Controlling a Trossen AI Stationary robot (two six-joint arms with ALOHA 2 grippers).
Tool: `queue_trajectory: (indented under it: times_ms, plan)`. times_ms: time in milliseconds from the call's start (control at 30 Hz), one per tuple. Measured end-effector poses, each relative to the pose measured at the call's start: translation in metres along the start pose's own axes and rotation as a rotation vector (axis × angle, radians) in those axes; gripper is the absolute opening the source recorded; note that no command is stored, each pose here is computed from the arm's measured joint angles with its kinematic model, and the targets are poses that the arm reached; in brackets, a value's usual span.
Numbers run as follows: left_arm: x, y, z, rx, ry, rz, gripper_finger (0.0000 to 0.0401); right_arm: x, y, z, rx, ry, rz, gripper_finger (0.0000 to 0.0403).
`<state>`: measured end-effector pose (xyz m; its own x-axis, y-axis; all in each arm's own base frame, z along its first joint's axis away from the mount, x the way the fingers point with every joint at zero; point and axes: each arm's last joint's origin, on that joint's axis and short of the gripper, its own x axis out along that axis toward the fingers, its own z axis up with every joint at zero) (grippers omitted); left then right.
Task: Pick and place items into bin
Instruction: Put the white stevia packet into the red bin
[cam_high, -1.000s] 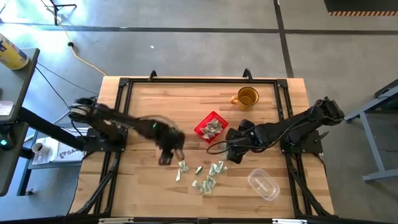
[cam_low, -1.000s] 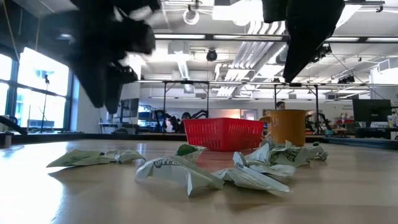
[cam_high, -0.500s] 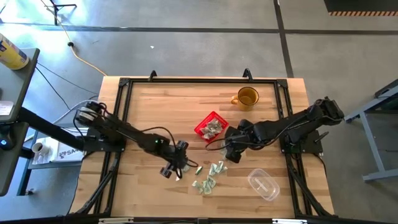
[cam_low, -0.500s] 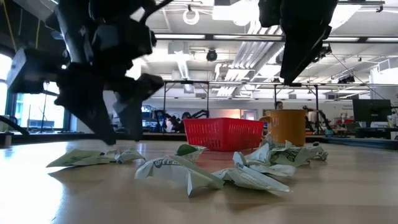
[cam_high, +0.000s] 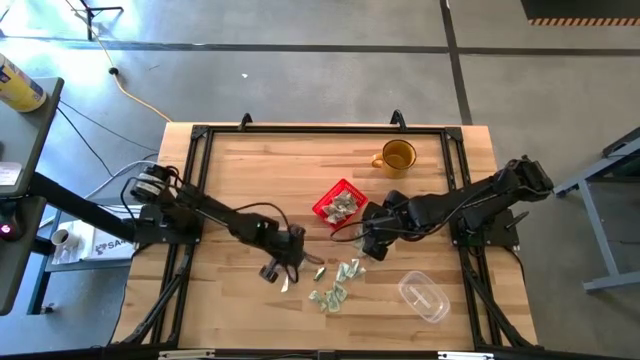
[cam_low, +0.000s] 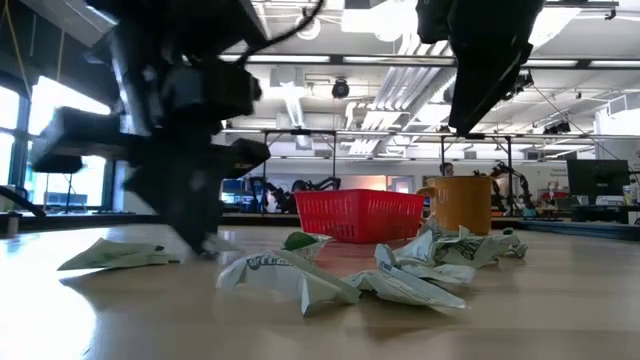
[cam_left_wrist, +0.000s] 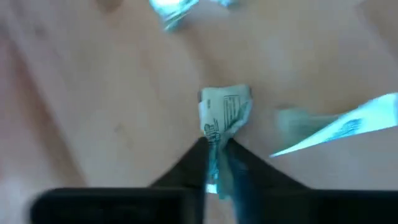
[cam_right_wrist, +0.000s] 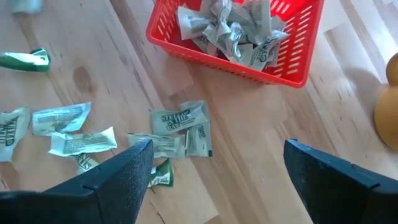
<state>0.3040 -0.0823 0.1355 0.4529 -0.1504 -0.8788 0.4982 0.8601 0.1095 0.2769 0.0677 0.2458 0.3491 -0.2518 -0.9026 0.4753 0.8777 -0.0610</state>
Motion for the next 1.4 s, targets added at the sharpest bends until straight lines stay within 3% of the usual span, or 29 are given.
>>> queue_trajectory:
  times_ms: [100,267,400,567,633,733,867,1033,1133,1300,1400]
  plan:
    - [-0.01,0.015,0.004,-0.037,0.066,0.051,0.0023,0.0,-0.001,0.0,-0.008,0.003,-0.006,0.0349]
    - [-0.05,0.053,0.028,-0.092,0.094,0.234,0.0057,-0.001,-0.007,-0.007,-0.049,0.064,-0.082,0.0348]
    - [-0.077,0.1,0.04,-0.179,-0.001,0.32,0.0047,-0.003,-0.012,-0.014,-0.099,0.096,-0.163,0.0348]
    - [-0.08,0.153,0.026,-0.36,-0.161,0.323,0.0025,0.002,-0.007,-0.025,-0.137,0.097,-0.145,0.0347]
    - [-0.076,0.169,0.018,-0.446,-0.203,0.316,0.0043,0.008,-0.008,-0.038,-0.113,0.127,-0.124,0.0347]
    - [-0.07,0.182,0.006,-0.54,-0.214,0.26,0.0106,0.018,-0.008,-0.057,-0.015,0.153,-0.065,0.0347]
    - [-0.059,0.182,0.004,-0.573,-0.209,0.194,0.0197,0.025,0.0,-0.07,0.089,0.089,0.043,0.0347]
    - [-0.071,0.168,0.02,-0.597,-0.297,0.004,0.0258,0.042,0.005,-0.07,0.03,0.011,0.148,0.0347]
    - [-0.078,0.153,0.021,-0.603,-0.238,-0.053,0.026,0.057,-0.003,-0.073,0.047,0.0,0.13,0.0347]
    - [-0.102,0.125,0.02,-0.58,-0.113,-0.058,0.0229,0.073,-0.023,-0.067,0.09,-0.032,0.063,0.0347]
    - [-0.109,0.107,0.014,-0.57,-0.037,-0.037,0.0206,0.082,-0.033,-0.058,0.092,-0.041,0.13,0.0347]
